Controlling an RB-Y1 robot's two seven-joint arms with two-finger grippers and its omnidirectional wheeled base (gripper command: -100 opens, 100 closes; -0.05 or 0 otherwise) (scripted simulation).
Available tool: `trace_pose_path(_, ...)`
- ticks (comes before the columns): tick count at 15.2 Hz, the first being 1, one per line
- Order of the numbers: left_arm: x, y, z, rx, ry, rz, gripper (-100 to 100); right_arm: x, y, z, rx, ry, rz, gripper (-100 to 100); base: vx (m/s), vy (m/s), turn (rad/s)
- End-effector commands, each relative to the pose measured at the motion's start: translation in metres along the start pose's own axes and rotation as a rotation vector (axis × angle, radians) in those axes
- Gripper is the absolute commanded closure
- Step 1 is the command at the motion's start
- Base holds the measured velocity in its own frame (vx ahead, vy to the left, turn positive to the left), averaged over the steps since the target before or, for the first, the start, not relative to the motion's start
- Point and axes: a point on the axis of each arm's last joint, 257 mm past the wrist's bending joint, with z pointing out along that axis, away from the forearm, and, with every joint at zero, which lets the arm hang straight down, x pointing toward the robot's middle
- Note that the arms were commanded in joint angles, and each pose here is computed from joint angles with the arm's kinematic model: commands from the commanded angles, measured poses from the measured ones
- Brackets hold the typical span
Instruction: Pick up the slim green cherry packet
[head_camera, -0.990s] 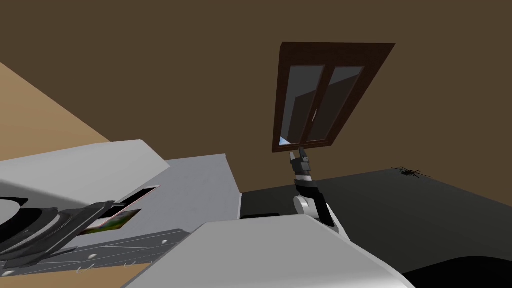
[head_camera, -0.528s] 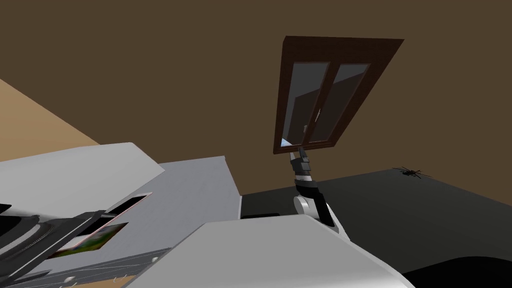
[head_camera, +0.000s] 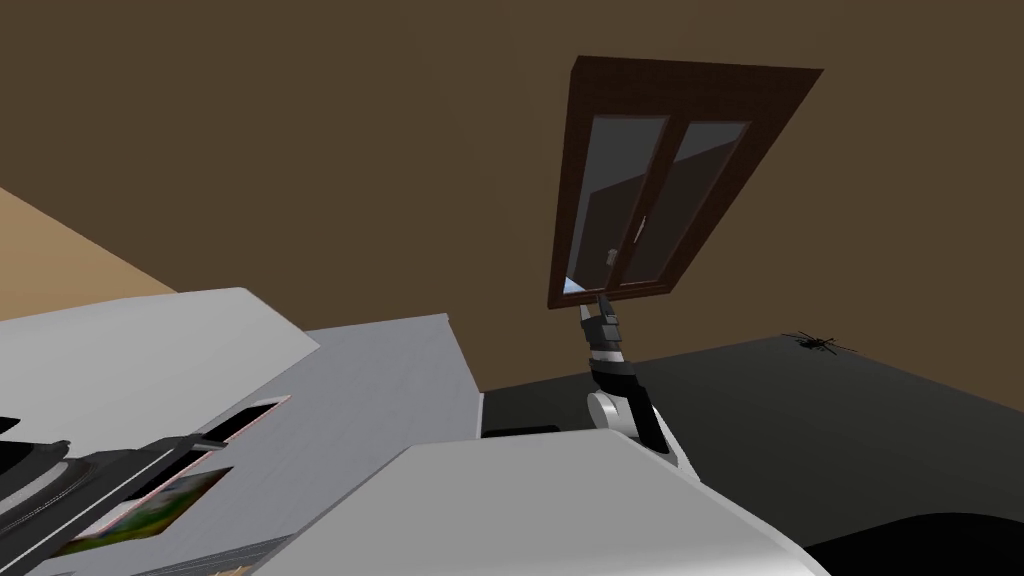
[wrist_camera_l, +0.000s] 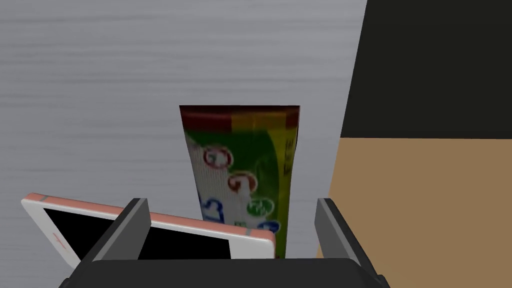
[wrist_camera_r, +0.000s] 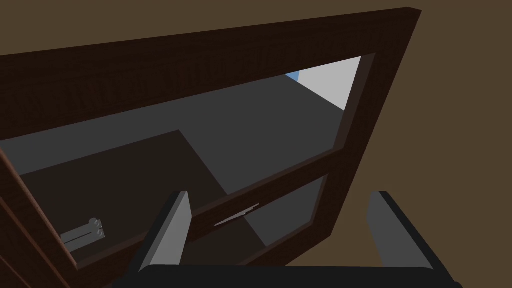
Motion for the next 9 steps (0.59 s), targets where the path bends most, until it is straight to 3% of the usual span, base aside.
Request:
trace_pose_path(1,-0.001,0.001,0.011,0.003,-0.002,-0.006,-100,0.0,0.0,0.0,0.0,0.0,0.0,0,-0.035,0.003,-0.053)
trace_pose_path(2,-0.001,0.001,0.016,0.003,-0.003,-0.009,-100,0.0,0.0,0.0,0.0,0.0,0.0,0,-0.039,-0.004,-0.048)
trace_pose_path(3,0.0,0.001,0.01,0.001,-0.001,-0.005,-100,0.0,0.0,0.0,0.0,0.0,0.0,0,-0.023,-0.006,-0.018)
trace_pose_path(4,0.0,0.0,0.011,0.002,-0.002,-0.006,100,0.0,0.0,0.0,0.0,0.0,0.0,0,-0.008,-0.002,0.0)
trace_pose_path(8,-0.001,0.0,0.011,0.004,-0.003,-0.007,100,0.0,0.0,0.0,0.0,0.0,0.0,0,-0.001,0.0,0.006)
trace_pose_path(9,0.0,0.0,-0.001,0.002,-0.001,0.002,100,0.0,0.0,0.0,0.0,0.0,0.0,0,0.017,-0.001,0.063)
